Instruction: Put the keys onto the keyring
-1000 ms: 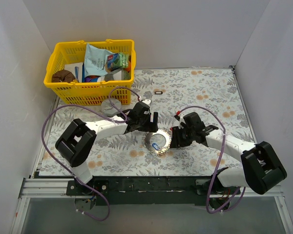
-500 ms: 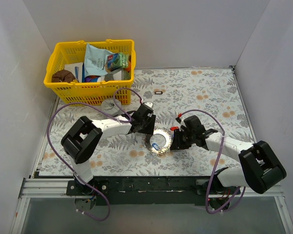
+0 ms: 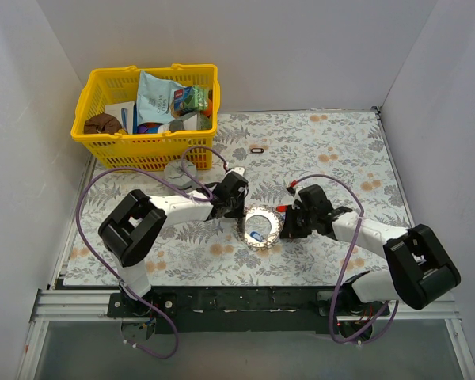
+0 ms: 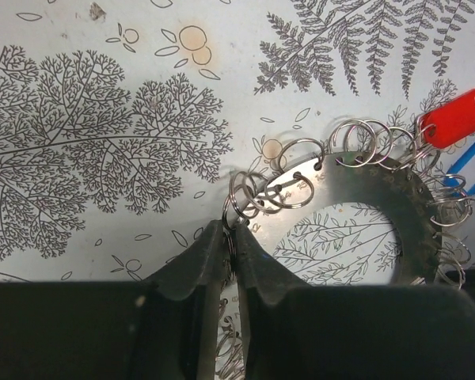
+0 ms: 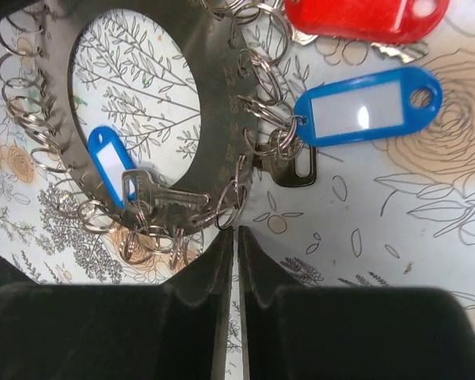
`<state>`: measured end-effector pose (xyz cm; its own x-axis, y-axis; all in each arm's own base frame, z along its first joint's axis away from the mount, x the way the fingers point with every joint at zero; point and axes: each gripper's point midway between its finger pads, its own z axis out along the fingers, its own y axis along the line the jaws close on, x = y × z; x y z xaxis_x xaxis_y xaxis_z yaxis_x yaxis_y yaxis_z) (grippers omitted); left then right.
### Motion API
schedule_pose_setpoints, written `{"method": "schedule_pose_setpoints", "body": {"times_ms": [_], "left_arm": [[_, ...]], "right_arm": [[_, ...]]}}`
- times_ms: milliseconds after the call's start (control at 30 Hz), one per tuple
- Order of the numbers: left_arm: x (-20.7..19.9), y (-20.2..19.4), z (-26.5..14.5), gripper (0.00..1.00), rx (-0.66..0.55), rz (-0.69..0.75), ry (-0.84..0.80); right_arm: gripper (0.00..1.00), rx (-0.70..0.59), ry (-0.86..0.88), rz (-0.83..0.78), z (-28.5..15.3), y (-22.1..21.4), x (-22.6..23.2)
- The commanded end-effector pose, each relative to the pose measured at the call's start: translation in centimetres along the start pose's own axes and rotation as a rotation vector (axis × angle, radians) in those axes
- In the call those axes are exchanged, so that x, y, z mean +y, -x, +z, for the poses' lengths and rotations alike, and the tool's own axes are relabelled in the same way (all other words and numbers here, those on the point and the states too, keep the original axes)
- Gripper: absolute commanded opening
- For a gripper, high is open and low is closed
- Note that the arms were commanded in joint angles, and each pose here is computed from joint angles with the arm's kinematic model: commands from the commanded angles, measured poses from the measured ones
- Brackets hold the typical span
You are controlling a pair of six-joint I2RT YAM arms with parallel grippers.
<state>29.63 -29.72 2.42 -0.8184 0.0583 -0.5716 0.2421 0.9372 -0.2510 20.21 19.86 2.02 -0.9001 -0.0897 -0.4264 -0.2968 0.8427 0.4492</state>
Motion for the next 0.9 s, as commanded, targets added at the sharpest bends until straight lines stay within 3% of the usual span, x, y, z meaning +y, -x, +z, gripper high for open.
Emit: {"method": "schedule_pose_setpoints", "body": {"times_ms": [0,367,867], "left_arm": [[2.4,-3.7,-0.4,0.09,0.102,-0.041,0.098],[4.3,-4.9,-1.4,0.06,0.107,-0.171,0.206],[2.3,-7.5,-3.7,0.08,0.155,-0.282,0.124]], "right_arm": [[0.14,-0.065,-0.014,-0.039,0.2,2.8,0.0],[0.13,-0.064,-0.031,-0.048,1.6,4.3,-0.3],[0.15,-0.077,0.009,-0.111,2.8,7.3,0.1]]}}
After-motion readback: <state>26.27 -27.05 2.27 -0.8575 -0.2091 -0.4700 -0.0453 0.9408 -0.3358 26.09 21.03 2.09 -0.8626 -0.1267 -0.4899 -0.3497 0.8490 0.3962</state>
